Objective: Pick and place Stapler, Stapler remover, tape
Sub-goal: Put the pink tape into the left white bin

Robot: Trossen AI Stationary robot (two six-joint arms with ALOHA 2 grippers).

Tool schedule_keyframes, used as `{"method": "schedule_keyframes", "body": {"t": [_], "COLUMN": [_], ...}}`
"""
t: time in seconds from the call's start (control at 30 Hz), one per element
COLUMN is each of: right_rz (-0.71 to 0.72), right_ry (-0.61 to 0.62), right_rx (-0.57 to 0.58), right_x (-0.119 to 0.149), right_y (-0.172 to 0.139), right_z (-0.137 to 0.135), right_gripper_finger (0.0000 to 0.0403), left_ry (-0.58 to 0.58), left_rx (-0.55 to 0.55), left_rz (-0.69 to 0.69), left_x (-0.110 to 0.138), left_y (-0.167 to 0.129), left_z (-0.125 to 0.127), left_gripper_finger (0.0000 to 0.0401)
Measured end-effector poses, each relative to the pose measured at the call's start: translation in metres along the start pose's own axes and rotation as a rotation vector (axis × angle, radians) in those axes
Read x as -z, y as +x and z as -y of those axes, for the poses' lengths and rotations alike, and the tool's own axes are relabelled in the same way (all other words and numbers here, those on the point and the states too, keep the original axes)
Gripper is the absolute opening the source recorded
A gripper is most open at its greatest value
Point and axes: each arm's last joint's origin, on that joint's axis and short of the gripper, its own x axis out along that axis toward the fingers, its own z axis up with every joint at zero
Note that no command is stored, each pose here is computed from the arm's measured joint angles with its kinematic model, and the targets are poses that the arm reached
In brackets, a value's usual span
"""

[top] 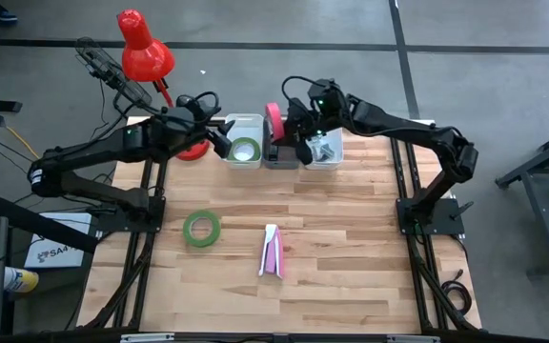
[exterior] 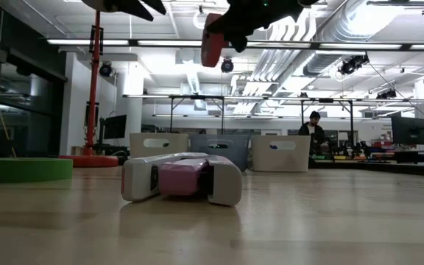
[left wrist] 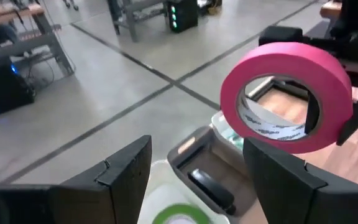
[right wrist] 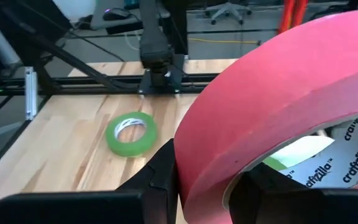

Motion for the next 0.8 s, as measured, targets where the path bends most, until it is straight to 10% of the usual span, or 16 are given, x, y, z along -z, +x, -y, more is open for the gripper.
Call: {"method": "schedule_keyframes", "body": {"t": [0.8], "right_rz": [0.042], "right_ry": [-0.019], "right_rx": [-0.223], "right_x": [-0.005], "right_y": [0.007], "right_z": [-0.012], "right_gripper_finger": [0.0084], "left_ry": [0.035], "left_rx": [0.138], "left_rz": [0.008], "left_x": [0.012], "left_y": [0.069], "left_z": [0.051], "left_gripper_finger": [0.0250]}}
